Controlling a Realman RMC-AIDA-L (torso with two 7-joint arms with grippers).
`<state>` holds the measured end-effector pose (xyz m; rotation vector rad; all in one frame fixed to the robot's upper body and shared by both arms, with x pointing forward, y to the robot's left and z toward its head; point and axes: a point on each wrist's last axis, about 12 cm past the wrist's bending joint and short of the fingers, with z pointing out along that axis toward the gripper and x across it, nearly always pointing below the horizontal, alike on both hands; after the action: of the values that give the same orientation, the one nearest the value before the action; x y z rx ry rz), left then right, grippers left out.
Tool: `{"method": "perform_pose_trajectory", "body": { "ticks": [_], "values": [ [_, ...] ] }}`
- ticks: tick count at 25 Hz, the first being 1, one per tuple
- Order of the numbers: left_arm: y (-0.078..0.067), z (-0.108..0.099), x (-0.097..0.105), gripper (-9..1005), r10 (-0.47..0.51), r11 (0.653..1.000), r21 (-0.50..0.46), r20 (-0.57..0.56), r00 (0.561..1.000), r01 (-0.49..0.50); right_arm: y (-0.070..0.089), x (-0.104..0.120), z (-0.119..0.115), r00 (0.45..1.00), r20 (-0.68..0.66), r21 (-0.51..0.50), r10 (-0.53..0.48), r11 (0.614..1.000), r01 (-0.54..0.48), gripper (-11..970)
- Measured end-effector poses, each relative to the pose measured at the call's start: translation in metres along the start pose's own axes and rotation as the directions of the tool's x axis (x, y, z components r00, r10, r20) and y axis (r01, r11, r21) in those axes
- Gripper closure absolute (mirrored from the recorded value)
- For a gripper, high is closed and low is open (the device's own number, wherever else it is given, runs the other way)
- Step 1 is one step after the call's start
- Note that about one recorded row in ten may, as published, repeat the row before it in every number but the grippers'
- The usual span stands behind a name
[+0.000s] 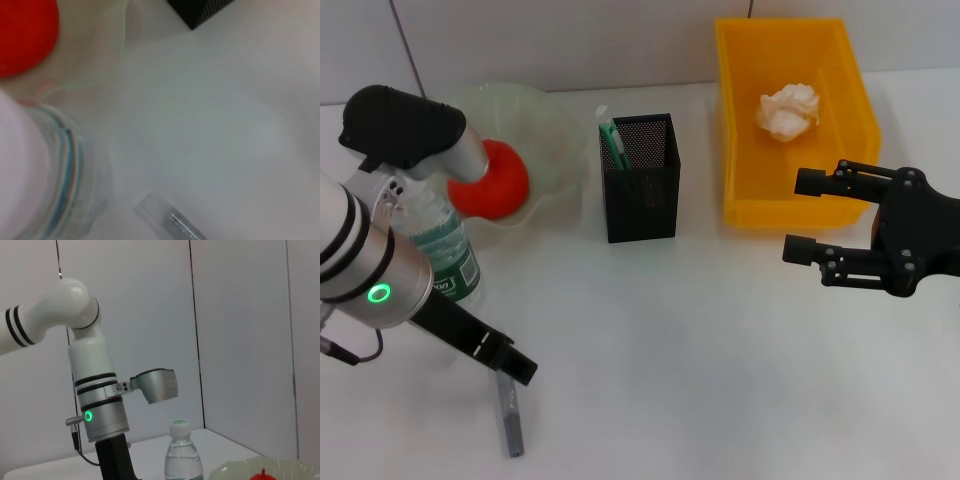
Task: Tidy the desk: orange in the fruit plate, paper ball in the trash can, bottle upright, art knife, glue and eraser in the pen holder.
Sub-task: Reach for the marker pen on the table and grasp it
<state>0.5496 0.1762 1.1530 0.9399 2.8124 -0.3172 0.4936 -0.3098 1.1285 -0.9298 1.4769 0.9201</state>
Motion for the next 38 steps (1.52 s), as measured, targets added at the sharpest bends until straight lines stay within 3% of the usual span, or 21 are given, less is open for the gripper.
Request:
{"method": "perform_pose_trajectory", "body": {
  "ticks": [8,11,15,16,18,19,22,23,26,28,29,30,31,32,38],
  "values": [
    [-0.001,0.000,-0.004,185,0.002,1.000,0.020,0.004,1.000,-0.002,-0.002,0.000,0.001,1.000,-0.005,0.009,-0.006,1.000,0.006,198],
    [-0.005,0.001,-0.004,185,0.066,0.998,-0.017,-0.022,0.998,-0.067,-0.003,-0.001,0.001,1.000,-0.005,0.009,-0.008,1.000,0.008,198],
    [-0.005,0.001,-0.004,185,0.066,0.998,-0.017,-0.022,0.998,-0.067,-0.003,-0.001,0.002,1.000,-0.005,0.008,-0.009,1.000,0.010,198],
    [-0.007,-0.001,-0.005,185,0.131,0.991,-0.032,-0.028,0.991,-0.132,-0.003,-0.001,0.002,1.000,-0.005,0.008,-0.010,1.000,0.010,198],
    [-0.007,-0.001,-0.005,185,0.131,0.991,-0.032,-0.028,0.991,-0.132,-0.003,-0.001,0.002,1.000,-0.005,0.009,-0.009,1.000,0.009,197],
    [-0.013,-0.004,-0.006,185,0.200,0.978,-0.046,-0.025,0.979,-0.201,-0.003,0.000,0.001,1.000,-0.006,0.012,-0.008,1.000,0.008,197],
    [-0.013,-0.004,-0.006,185,0.200,0.978,-0.046,-0.025,0.979,-0.201,-0.003,0.000,0.000,1.000,-0.007,0.015,-0.006,1.000,0.006,197],
    [-0.025,-0.007,-0.005,185,0.344,0.935,-0.076,-0.045,0.938,-0.347,-0.003,0.000,0.000,1.000,-0.008,0.017,-0.006,1.000,0.006,197],
    [-0.031,-0.007,-0.003,185,0.409,0.906,-0.089,-0.057,0.911,-0.413,-0.003,0.001,0.000,1.000,-0.008,0.019,-0.005,1.000,0.005,197],
    [-0.031,-0.007,-0.003,185,0.409,0.906,-0.089,-0.057,0.911,-0.413,-0.003,0.001,0.000,1.000,-0.008,0.019,-0.005,1.000,0.005,197],
    [-0.039,-0.009,0.000,185,0.484,0.868,-0.097,-0.059,0.873,-0.487,-0.003,0.001,0.000,1.000,-0.008,0.019,-0.005,1.000,0.006,197],
    [-0.039,-0.009,0.000,185,0.484,0.868,-0.097,-0.059,0.873,-0.487,-0.003,0.001,0.000,1.000,-0.008,0.019,-0.005,1.000,0.006,197],
    [-0.046,-0.014,0.003,185,0.567,0.815,-0.108,-0.048,0.822,-0.569,-0.003,0.001,0.000,1.000,-0.008,0.018,-0.006,1.000,0.006,197],
    [-0.047,-0.015,0.004,185,0.592,0.798,-0.111,-0.046,0.805,-0.593,-0.003,0.000,0.000,1.000,-0.008,0.018,-0.006,1.000,0.006,197],
    [-0.046,-0.010,0.006,186,0.610,0.782,-0.102,-0.077,0.789,-0.614,-0.003,0.000,0.001,1.000,-0.008,0.017,-0.006,1.000,0.006,197]
  ]
}}
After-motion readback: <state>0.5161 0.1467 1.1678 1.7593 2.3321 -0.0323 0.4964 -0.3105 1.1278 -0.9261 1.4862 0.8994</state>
